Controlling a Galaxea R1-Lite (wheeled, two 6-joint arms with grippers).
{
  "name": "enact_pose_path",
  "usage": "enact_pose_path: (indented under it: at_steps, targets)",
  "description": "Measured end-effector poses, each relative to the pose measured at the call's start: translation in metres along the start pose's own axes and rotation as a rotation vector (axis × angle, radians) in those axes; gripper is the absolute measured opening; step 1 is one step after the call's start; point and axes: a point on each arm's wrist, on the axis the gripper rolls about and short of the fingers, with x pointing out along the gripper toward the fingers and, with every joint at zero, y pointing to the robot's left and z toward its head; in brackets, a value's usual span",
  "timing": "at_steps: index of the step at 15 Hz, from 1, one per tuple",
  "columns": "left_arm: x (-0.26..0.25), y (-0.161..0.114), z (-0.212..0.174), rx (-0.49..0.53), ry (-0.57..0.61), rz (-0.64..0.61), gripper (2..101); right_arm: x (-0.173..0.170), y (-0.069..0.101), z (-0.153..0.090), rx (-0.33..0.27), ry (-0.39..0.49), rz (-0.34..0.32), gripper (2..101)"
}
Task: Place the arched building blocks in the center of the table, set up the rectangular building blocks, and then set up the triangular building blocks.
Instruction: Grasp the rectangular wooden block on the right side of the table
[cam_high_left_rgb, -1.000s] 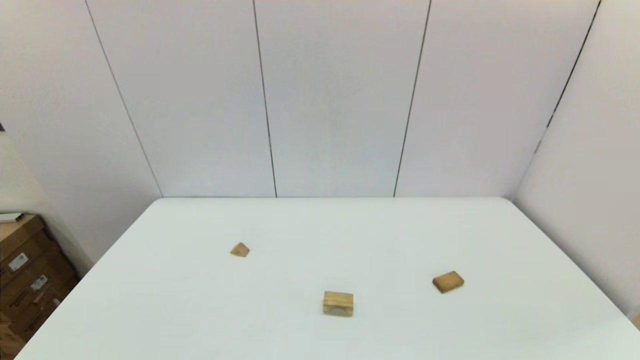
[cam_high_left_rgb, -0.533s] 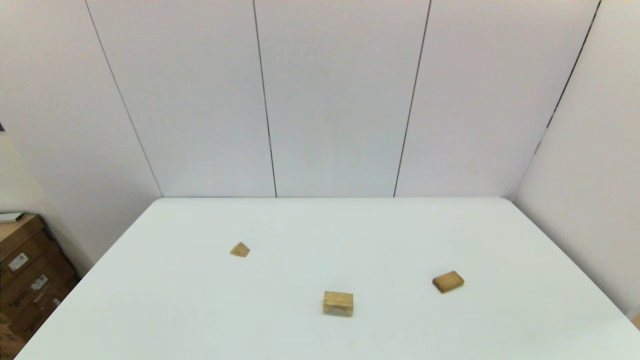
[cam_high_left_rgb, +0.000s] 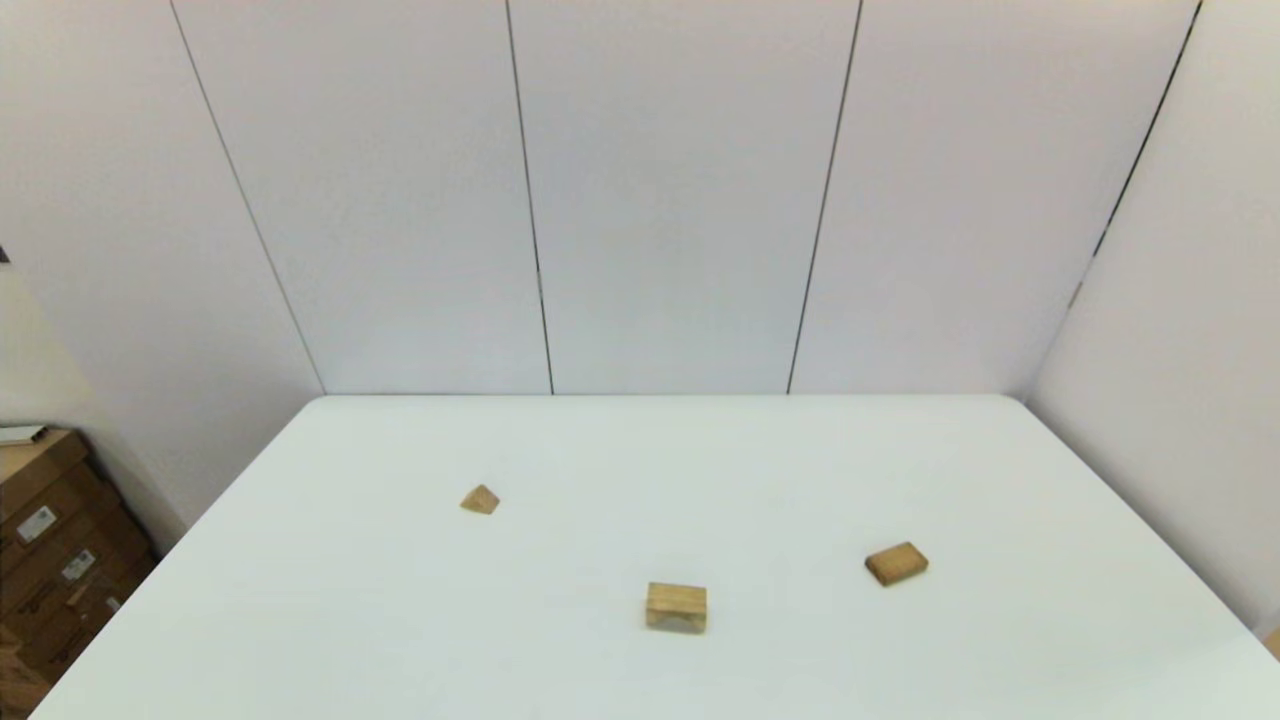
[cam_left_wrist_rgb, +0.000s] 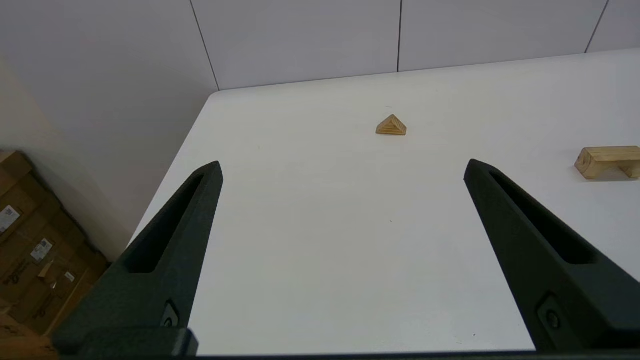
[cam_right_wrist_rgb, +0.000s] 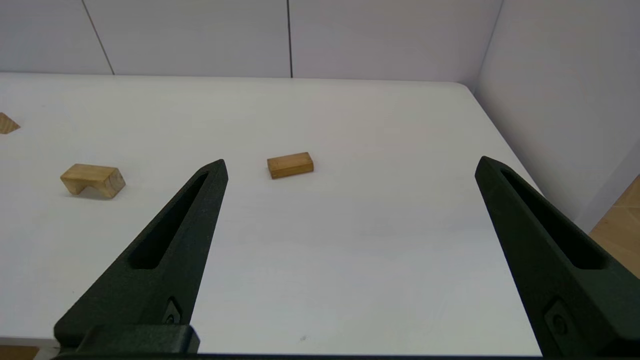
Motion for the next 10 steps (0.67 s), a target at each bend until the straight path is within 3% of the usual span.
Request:
enact_pose_path:
  at_steps: [10]
  targets:
    - [0.0,0.0,0.0,0.0,0.0,0.0,97.8,0.0,0.0,0.0,0.0,0.0,0.0,98.0]
